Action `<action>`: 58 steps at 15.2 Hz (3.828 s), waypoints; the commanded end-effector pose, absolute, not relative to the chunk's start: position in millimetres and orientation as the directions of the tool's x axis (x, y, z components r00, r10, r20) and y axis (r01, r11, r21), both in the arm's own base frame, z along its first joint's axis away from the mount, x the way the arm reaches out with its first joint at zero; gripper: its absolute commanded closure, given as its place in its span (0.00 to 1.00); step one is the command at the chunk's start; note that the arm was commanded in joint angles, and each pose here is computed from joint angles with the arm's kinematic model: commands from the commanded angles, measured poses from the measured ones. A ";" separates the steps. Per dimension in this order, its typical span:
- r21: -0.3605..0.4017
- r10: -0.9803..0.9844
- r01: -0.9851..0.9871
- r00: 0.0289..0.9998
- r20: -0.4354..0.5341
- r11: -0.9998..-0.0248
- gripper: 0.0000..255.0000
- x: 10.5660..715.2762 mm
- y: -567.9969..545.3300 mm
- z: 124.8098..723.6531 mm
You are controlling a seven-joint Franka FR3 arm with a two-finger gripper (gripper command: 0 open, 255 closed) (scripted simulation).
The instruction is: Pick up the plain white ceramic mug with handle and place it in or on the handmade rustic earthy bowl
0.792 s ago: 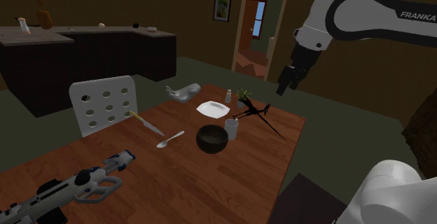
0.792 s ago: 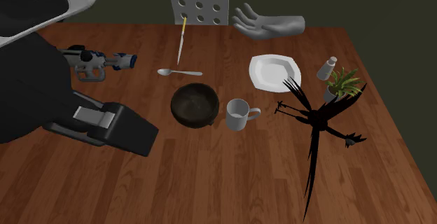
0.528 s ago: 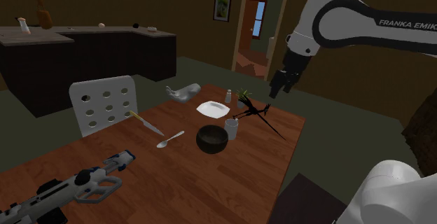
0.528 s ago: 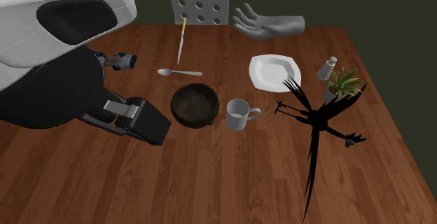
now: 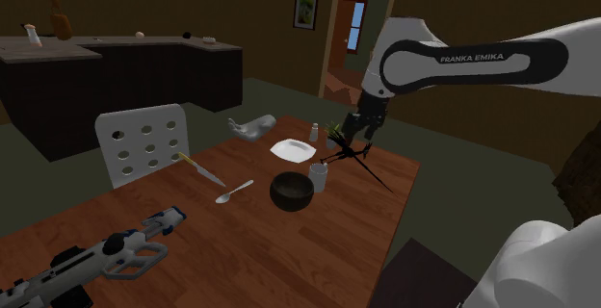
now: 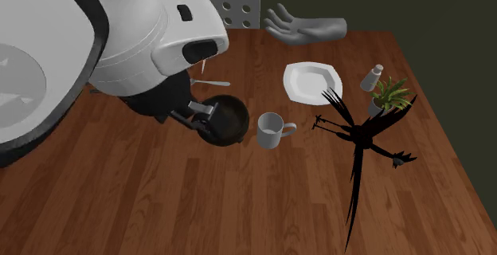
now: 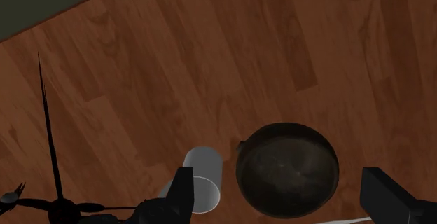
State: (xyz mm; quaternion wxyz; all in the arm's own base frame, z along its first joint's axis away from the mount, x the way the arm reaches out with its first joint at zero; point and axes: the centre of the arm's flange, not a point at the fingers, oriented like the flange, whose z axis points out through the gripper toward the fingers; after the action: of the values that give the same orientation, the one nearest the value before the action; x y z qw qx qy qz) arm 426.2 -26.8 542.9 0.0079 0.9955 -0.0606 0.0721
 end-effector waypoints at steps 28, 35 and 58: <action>0.029 -0.398 -0.401 0.914 0.074 -0.916 0.00 667.5 -99.4 276.2; 0.029 -0.398 -0.401 0.914 0.074 -0.916 0.00 669.2 -101.0 246.9; 0.029 -0.398 -0.401 0.914 0.074 -0.916 1.00 669.1 -101.0 283.8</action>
State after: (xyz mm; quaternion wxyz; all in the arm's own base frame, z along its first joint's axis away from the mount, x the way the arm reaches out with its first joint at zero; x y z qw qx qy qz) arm 668.9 -100.6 279.1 0.0218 0.9781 -0.2043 0.0341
